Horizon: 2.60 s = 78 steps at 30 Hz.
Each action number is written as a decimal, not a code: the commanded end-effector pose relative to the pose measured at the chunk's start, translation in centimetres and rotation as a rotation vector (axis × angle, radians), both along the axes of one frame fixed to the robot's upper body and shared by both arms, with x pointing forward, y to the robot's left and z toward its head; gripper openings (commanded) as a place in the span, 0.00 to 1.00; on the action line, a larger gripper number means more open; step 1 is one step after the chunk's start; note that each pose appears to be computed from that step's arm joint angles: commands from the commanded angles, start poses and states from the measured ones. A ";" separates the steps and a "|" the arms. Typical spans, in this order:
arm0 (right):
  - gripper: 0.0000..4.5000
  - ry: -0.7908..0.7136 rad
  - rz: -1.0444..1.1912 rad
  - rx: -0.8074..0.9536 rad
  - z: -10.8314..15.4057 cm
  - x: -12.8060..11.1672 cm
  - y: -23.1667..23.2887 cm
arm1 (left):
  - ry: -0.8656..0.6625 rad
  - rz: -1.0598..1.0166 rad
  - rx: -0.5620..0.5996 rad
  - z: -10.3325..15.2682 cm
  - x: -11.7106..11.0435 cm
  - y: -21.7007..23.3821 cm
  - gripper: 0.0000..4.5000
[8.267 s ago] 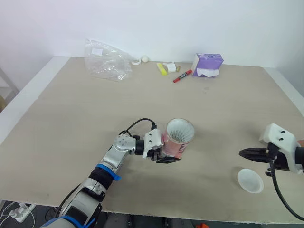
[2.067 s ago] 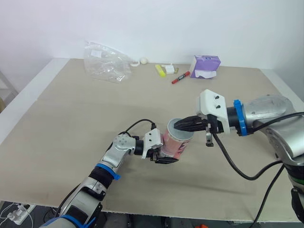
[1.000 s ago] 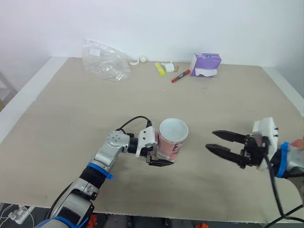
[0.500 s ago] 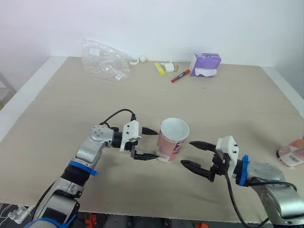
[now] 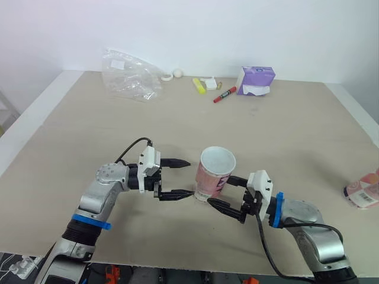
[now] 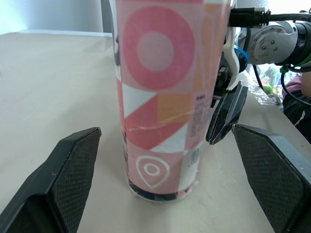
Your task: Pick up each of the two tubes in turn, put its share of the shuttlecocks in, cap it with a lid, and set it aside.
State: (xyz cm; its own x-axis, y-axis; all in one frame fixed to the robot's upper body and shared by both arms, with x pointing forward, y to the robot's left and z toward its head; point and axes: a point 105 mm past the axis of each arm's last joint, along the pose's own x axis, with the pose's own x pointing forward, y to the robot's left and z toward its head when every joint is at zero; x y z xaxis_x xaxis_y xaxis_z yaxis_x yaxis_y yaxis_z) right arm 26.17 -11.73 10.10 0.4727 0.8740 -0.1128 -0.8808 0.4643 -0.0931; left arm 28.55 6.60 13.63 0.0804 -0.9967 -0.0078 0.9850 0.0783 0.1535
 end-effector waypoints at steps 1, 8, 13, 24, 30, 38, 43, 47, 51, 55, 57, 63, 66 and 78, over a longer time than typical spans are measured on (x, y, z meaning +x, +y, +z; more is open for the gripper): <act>0.97 -0.049 0.022 0.007 0.5 0.3 0.9 | -0.070 0.012 -0.013 0.7 0.0 0.6 1.00; 0.97 -0.058 0.049 0.022 -0.1 1.0 2.6 | -0.109 0.013 0.006 0.3 -0.2 0.9 1.00; 0.97 -0.065 0.059 0.031 -0.3 1.5 3.5 | -0.125 0.025 0.009 0.2 -0.1 1.1 1.00; 0.97 -0.100 0.069 0.039 -0.2 2.6 4.7 | -0.120 0.053 0.035 -0.3 -0.2 2.0 1.00; 0.97 -0.117 0.071 0.040 0.2 3.1 4.9 | -0.107 0.058 0.046 -0.8 -0.3 2.1 1.00; 0.97 -0.133 0.068 0.033 0.5 3.5 4.7 | -0.086 0.066 0.067 -1.3 -0.2 2.4 1.00; 0.97 -0.139 0.071 0.028 0.7 3.5 4.7 | -0.079 0.065 0.067 -1.5 -0.1 2.2 1.00; 0.97 -0.140 0.075 0.036 0.9 3.7 5.1 | -0.078 0.055 0.062 -1.4 -0.1 1.8 1.00; 0.97 -0.132 0.085 0.041 0.8 3.6 5.6 | -0.081 0.050 0.059 -1.3 -0.1 1.6 1.00; 0.97 -0.121 0.093 0.040 0.4 3.7 6.1 | -0.083 0.048 0.060 -1.3 0.0 1.6 1.00; 0.97 -0.118 0.093 0.039 0.3 3.8 6.2 | -0.083 0.048 0.061 -1.3 0.0 1.6 1.00; 0.97 -0.102 0.099 0.039 -0.1 4.1 6.4 | -0.082 0.050 0.066 -1.5 -0.2 1.6 1.00; 0.97 -0.106 0.093 0.038 -0.1 4.2 6.4 | -0.083 0.055 0.070 -1.5 -0.1 1.8 1.00; 0.65 -0.106 0.081 0.039 -0.1 4.0 6.0 | -0.088 0.052 0.070 -1.5 0.0 1.6 1.00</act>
